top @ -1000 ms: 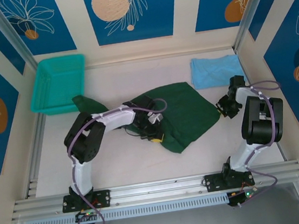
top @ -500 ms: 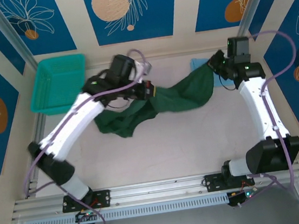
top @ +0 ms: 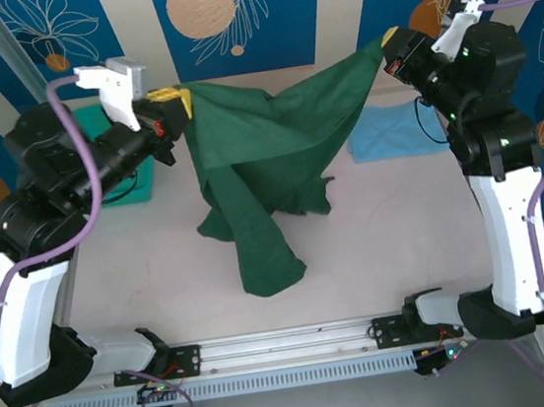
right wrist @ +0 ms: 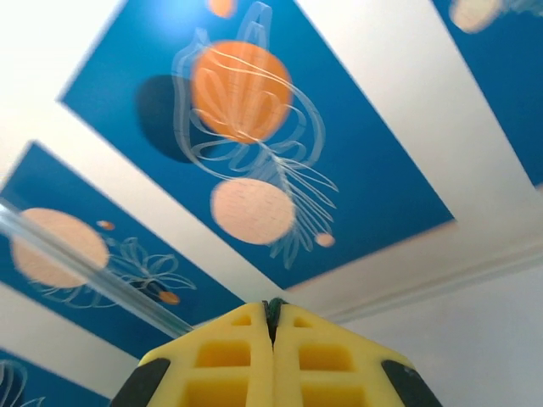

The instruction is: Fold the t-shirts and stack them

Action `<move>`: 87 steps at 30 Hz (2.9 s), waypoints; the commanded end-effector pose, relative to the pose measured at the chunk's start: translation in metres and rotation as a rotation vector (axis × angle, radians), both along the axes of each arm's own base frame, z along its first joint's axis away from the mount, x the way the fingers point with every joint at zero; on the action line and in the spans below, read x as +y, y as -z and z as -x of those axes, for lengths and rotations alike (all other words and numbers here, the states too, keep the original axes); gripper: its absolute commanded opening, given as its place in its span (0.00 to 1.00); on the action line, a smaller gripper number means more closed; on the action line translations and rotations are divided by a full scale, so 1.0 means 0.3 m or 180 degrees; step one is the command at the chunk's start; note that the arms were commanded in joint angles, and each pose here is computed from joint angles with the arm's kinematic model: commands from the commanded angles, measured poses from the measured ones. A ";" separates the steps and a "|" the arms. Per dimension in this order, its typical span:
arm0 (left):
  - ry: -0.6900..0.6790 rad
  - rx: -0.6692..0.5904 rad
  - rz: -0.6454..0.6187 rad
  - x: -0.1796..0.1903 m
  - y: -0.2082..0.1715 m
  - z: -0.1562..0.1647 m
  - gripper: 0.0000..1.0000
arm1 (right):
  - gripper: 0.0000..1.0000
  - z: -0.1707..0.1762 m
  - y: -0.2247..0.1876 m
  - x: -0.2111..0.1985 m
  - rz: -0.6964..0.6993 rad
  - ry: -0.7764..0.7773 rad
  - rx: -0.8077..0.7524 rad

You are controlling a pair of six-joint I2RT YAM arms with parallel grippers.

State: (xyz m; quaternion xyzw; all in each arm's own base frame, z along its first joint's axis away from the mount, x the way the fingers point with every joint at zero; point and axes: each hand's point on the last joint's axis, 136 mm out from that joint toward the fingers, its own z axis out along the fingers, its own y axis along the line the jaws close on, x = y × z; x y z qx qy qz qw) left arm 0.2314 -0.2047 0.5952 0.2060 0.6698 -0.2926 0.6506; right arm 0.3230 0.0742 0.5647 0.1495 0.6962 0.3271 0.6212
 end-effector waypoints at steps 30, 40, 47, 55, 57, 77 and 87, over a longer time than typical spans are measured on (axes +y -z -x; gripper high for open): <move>-0.1495 0.3345 -0.0905 -0.036 1.270 -0.886 0.95 | 0.00 0.000 1.140 -0.511 0.0338 0.2255 0.3529; -0.1723 0.3697 -0.1093 0.127 1.413 -0.746 0.96 | 0.00 0.153 1.267 -0.511 0.0053 0.2253 0.3708; -0.1825 0.3992 -0.1399 0.132 1.603 -0.777 0.81 | 0.00 0.201 1.289 -0.468 -0.0042 0.2016 0.3623; -0.1840 0.4303 -0.1680 0.145 1.855 -0.695 0.80 | 0.00 0.210 1.265 -0.403 -0.0133 0.1626 0.3423; -0.1887 0.4277 -0.1769 0.155 1.901 -0.708 0.59 | 0.00 0.217 1.248 -0.398 -0.0141 0.1609 0.3380; -0.2414 0.2783 -0.1177 0.183 1.584 -1.278 0.74 | 0.00 0.230 1.201 -0.446 0.0125 0.1758 0.3572; -0.1721 0.3804 -0.1032 0.157 1.561 -0.810 0.76 | 0.01 0.194 1.257 -0.442 -0.0071 0.1791 0.3619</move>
